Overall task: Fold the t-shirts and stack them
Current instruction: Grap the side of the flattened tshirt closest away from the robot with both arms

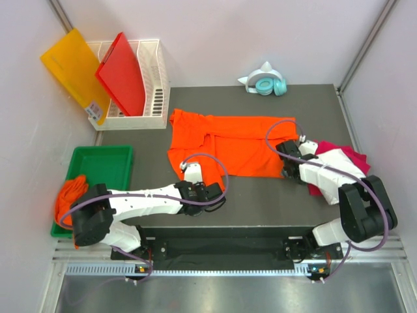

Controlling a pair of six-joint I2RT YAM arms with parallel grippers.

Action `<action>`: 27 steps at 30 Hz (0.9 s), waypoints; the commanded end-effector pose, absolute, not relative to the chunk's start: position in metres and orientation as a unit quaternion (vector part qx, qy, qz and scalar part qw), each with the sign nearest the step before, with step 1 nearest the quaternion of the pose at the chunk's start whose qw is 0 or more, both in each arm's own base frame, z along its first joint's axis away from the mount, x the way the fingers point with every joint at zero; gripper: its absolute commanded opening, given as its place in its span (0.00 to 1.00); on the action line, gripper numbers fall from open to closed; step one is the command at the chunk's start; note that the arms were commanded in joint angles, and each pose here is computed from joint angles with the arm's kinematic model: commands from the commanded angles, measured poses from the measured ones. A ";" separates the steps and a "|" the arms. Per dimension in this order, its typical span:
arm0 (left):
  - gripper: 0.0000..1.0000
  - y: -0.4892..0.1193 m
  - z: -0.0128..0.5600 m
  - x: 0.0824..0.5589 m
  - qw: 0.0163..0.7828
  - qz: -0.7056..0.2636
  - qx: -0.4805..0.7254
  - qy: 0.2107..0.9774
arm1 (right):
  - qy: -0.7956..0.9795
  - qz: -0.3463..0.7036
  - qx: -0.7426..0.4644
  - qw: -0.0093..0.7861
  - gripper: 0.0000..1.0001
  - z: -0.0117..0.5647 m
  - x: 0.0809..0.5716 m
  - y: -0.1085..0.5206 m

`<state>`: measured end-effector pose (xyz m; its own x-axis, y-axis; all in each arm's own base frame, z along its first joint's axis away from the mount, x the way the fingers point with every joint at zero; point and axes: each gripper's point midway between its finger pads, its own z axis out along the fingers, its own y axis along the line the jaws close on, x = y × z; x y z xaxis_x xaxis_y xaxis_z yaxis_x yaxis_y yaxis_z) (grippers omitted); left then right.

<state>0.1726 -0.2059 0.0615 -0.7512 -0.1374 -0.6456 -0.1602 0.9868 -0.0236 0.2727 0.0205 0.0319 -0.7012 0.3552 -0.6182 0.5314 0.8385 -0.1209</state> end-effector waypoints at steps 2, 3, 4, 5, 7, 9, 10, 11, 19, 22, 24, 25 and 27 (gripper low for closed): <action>0.00 -0.210 0.071 0.178 0.359 0.008 -0.080 0.930 | 0.902 -0.143 0.258 0.314 0.56 0.039 0.290 0.018; 0.00 -0.210 0.071 0.178 0.359 0.009 -0.078 0.930 | 0.904 -0.144 0.259 0.307 0.56 0.035 0.290 0.017; 0.00 -0.211 0.070 0.178 0.359 0.009 -0.077 0.930 | 0.904 -0.145 0.260 0.306 0.55 0.035 0.291 0.016; 0.00 -0.211 0.071 0.179 0.359 0.009 -0.077 0.930 | 0.905 -0.145 0.259 0.304 0.55 0.032 0.292 0.016; 0.00 -0.212 0.071 0.179 0.359 0.010 -0.076 0.930 | 0.907 -0.141 0.260 0.301 0.53 0.031 0.292 0.016; 0.00 -0.212 0.070 0.179 0.359 0.011 -0.075 0.930 | 0.907 -0.140 0.260 0.299 0.48 0.030 0.294 0.014; 0.00 -0.212 0.070 0.179 0.359 0.010 -0.075 0.930 | 0.907 -0.141 0.260 0.299 0.47 0.029 0.294 0.014; 0.00 -0.212 0.071 0.180 0.360 0.010 -0.075 0.930 | 0.908 -0.142 0.260 0.297 0.43 0.029 0.294 0.013; 0.00 -0.214 0.071 0.182 0.361 0.009 -0.076 0.930 | 0.910 -0.141 0.261 0.291 0.13 0.025 0.294 0.010; 0.00 -0.215 0.071 0.183 0.362 0.009 -0.076 0.929 | 0.910 -0.139 0.260 0.292 0.02 0.026 0.295 0.010; 0.00 -0.215 0.071 0.184 0.362 0.010 -0.077 0.929 | 0.910 -0.140 0.257 0.292 0.00 0.027 0.293 0.009; 0.00 -0.215 0.072 0.184 0.362 0.009 -0.077 0.929 | 0.911 -0.139 0.257 0.292 0.00 0.027 0.293 0.010; 0.00 -0.214 0.073 0.184 0.364 0.010 -0.079 0.928 | 0.912 -0.135 0.253 0.294 0.00 0.029 0.292 0.011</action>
